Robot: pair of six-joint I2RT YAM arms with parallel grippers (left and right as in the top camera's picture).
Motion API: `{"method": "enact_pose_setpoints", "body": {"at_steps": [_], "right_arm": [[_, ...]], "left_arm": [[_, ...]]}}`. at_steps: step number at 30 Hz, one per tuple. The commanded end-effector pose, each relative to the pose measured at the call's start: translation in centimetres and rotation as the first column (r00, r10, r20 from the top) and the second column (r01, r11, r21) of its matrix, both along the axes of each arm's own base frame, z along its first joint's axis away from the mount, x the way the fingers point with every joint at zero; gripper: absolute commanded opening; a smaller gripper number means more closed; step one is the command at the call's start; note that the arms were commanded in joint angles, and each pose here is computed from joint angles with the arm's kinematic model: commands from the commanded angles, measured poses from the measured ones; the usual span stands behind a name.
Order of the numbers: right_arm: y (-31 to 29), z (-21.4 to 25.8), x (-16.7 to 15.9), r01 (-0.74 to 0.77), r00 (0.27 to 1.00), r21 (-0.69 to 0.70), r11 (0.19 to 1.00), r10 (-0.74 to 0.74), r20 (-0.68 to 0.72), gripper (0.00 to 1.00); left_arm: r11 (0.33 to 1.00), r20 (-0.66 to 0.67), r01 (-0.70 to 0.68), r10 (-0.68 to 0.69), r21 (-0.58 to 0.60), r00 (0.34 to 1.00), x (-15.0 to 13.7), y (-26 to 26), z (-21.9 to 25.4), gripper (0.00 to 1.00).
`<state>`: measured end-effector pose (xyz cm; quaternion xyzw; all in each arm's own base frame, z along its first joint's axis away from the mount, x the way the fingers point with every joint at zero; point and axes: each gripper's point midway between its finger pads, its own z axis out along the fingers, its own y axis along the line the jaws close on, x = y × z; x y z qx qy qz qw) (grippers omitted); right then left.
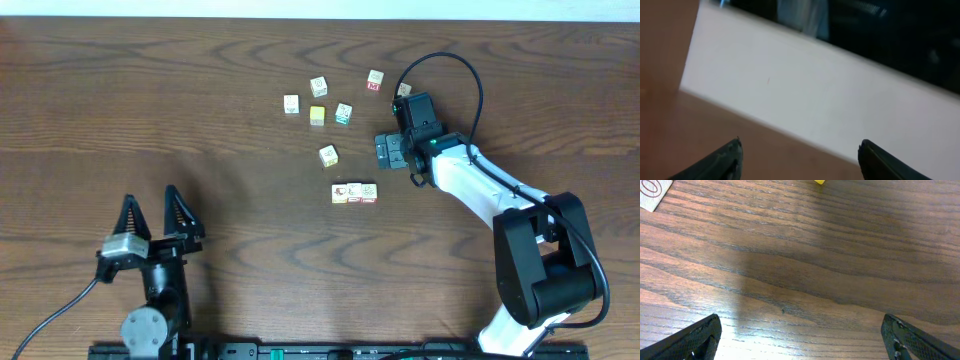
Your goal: Lift 3 blocks
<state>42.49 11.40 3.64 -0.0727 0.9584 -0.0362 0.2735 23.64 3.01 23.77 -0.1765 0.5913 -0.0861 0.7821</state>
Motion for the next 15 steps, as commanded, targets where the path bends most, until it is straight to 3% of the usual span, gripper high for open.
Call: {"method": "enact_pose_setpoints", "body": {"at_steps": [1, 10, 15], "right_arm": [[-0.4, 1.6, 0.7, 0.007, 0.999, -0.002, 1.000, -0.007, 0.039, 0.99], [-0.4, 1.6, 0.7, 0.007, 0.999, -0.002, 1.000, -0.007, 0.039, 0.99], [-0.4, 1.6, 0.7, 0.007, 0.999, -0.002, 1.000, -0.007, 0.039, 0.99]], "left_arm": [[0.999, -0.081, -0.046, 0.044, -0.027, 0.996, 0.3, 1.0, -2.5, 0.74], [0.994, -0.361, -0.076, 0.045, -0.074, 0.931, 0.3, 1.4, -9.7, 0.74], [0.996, -0.370, -0.070, 0.045, -0.055, 0.928, 0.3, 1.3, -9.8, 0.75]]}}
